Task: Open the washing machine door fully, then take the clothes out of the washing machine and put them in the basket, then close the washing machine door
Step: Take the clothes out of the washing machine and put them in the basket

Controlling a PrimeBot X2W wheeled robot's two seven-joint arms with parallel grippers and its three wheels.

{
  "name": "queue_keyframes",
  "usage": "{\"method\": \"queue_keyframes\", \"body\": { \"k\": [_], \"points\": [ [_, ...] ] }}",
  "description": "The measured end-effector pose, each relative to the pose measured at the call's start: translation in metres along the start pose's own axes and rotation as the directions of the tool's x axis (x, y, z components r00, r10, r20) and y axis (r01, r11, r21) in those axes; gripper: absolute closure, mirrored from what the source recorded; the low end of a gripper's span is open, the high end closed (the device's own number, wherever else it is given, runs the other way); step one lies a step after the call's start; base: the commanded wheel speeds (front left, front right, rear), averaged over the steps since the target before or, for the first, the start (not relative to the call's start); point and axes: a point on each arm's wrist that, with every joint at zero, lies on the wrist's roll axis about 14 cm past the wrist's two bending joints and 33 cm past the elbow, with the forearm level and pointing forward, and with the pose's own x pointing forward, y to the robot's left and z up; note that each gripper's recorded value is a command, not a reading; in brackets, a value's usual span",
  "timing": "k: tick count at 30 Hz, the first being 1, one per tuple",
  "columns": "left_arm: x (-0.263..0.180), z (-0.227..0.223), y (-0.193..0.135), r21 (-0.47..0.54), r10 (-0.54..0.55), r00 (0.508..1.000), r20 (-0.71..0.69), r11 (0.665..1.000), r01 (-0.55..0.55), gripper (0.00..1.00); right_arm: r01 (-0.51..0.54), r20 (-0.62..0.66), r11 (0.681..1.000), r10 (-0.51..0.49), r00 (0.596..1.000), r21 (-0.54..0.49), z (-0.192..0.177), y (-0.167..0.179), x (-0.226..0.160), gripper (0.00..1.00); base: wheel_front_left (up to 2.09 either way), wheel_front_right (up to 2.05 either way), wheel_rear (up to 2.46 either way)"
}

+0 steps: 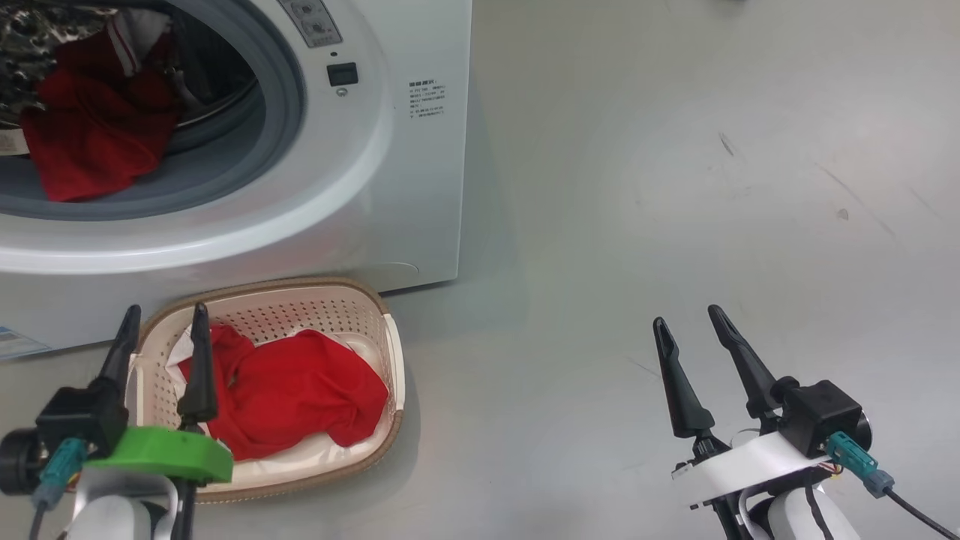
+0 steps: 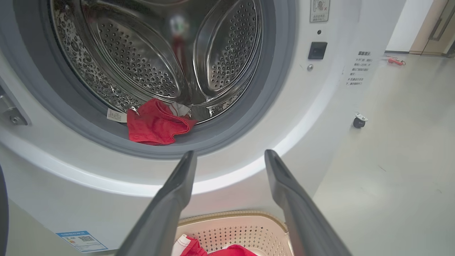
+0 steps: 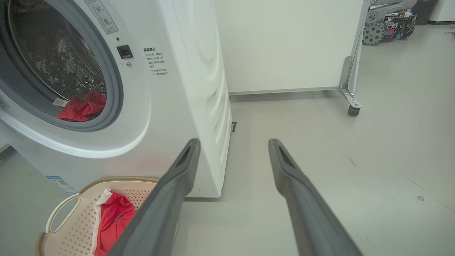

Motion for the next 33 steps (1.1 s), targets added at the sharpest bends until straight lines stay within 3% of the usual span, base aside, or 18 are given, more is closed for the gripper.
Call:
{"method": "queue_keyframes", "body": {
  "k": [8,20,33],
  "points": [
    [0.051,-0.002,0.018,0.05,0.022,0.999,-0.03,0.999,-0.02,0.0,0.009,-0.035,1.0,-0.009,0.999,0.006,-0.011,-0.005,0.015,0.0,0.0,0.0,0.0],
    [0.112,-0.046,0.046,0.082,0.078,0.974,-0.212,0.995,-0.062,0.0,0.051,-0.077,0.999,-0.049,0.996,0.015,-0.025,-0.019,0.027,0.0,0.0,0.0,0.0],
    [0.171,-0.068,0.061,0.026,0.114,0.947,-0.299,0.993,-0.111,0.0,0.117,-0.101,0.993,-0.116,0.988,0.011,-0.032,-0.039,0.03,0.0,0.0,0.0,0.0]
  ]
}}
